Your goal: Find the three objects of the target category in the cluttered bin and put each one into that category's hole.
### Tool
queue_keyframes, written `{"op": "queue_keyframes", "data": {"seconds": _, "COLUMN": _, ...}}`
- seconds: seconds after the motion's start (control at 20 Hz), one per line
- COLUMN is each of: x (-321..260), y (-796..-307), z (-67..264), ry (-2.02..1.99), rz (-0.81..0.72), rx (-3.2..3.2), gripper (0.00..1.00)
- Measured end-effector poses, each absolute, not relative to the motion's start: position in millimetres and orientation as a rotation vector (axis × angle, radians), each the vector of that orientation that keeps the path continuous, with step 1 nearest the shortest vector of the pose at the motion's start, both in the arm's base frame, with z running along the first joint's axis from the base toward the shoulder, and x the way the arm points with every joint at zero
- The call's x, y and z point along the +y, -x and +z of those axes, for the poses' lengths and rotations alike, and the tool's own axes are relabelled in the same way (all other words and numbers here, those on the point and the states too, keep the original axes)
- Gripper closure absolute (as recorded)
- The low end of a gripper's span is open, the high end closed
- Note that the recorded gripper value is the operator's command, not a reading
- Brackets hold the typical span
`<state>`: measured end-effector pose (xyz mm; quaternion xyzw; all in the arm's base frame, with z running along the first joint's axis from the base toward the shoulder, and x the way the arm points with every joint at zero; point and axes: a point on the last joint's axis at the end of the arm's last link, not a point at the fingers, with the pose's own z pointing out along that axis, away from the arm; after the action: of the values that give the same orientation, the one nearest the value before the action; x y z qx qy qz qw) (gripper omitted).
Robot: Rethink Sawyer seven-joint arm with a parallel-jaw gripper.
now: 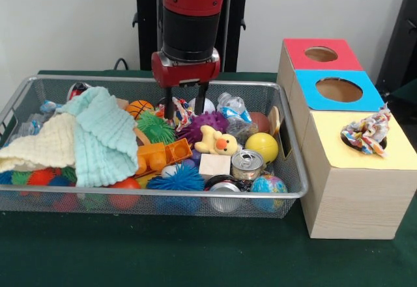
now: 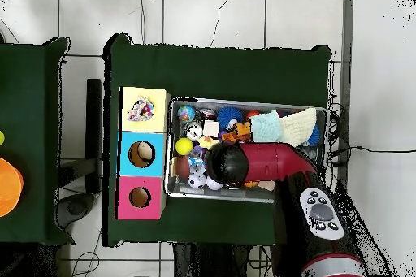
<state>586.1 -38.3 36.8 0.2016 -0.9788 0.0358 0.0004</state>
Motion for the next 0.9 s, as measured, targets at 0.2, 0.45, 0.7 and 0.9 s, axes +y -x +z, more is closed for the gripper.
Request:
{"op": "queue_keyframes", "data": {"seconds": 0.2, "x": -33, "y": -574, "z": 26, "ry": -0.647, "rz": 0.091, "rx": -3.059, "gripper": 0.00}}
{"op": "queue_keyframes", "data": {"seconds": 0.45, "x": -28, "y": -558, "z": 19, "ry": -0.647, "rz": 0.063, "rx": -3.030, "gripper": 0.00}}
{"op": "queue_keyframes", "data": {"seconds": 0.7, "x": -28, "y": -543, "z": 16, "ry": -0.640, "rz": 0.059, "rx": -3.002, "gripper": 0.00}}
{"op": "queue_keyframes", "data": {"seconds": 0.9, "x": -33, "y": -538, "z": 16, "ry": -0.651, "rz": 0.084, "rx": -2.990, "gripper": 0.00}}
